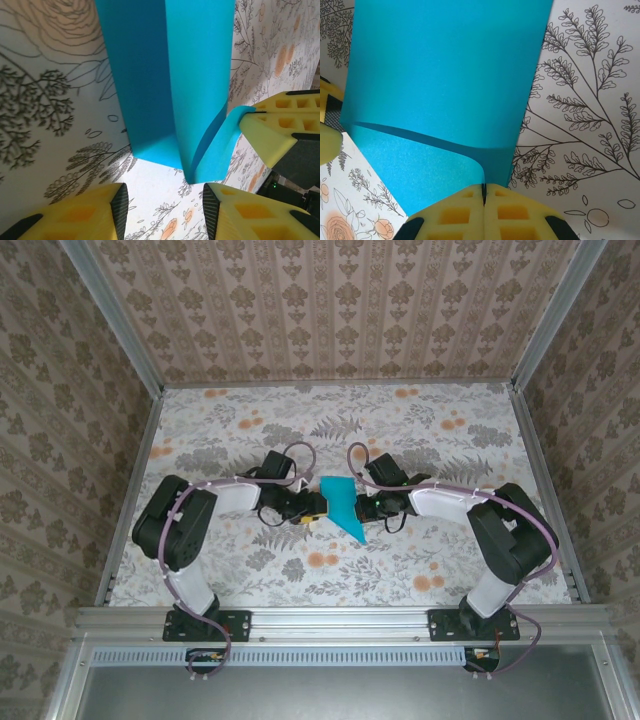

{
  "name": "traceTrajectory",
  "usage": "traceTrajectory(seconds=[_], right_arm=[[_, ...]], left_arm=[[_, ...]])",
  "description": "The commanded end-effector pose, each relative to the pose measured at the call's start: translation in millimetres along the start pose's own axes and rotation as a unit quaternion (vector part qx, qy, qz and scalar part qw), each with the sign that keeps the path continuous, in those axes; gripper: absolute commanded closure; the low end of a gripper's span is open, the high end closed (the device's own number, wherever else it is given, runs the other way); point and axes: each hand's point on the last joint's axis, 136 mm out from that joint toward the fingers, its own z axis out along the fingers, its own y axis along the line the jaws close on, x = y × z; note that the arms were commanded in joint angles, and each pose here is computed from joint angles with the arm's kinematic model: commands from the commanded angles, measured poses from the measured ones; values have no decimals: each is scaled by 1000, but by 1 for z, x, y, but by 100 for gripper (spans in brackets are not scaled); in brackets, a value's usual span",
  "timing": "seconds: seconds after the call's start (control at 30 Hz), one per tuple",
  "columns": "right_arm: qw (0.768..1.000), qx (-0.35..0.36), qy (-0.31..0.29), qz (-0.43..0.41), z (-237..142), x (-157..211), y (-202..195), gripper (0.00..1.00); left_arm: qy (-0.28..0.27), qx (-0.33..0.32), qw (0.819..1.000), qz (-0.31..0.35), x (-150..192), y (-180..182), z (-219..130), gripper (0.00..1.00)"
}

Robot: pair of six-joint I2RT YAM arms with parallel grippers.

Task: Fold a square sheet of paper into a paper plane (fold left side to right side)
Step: Fourth fold the wing at the center of the table.

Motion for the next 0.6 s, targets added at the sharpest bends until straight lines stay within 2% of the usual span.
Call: traceTrajectory(seconds=[0.0,0.17,0.3,0.43,0.57], right_arm=[[1000,11,-6,-2,-6,-6,-3,97],[1000,23,-14,-2,-12,-9,-5,83],[997,64,-42,-8,-32,-14,-15,66],[991,108,-66,-34,-53,-13,-16,56],[985,128,-82,-79,-63,-3,1,49]], left_arm=[[-1,17,1000,7,-9,-15,3,57],[-11,28,999,18,-18,-28,2,73],[-18,32,999,31,-23,-39,-4,76],[-19,36,998,36,-25,-45,-7,78],[-24,39,998,38,-28,-50,-10,78]])
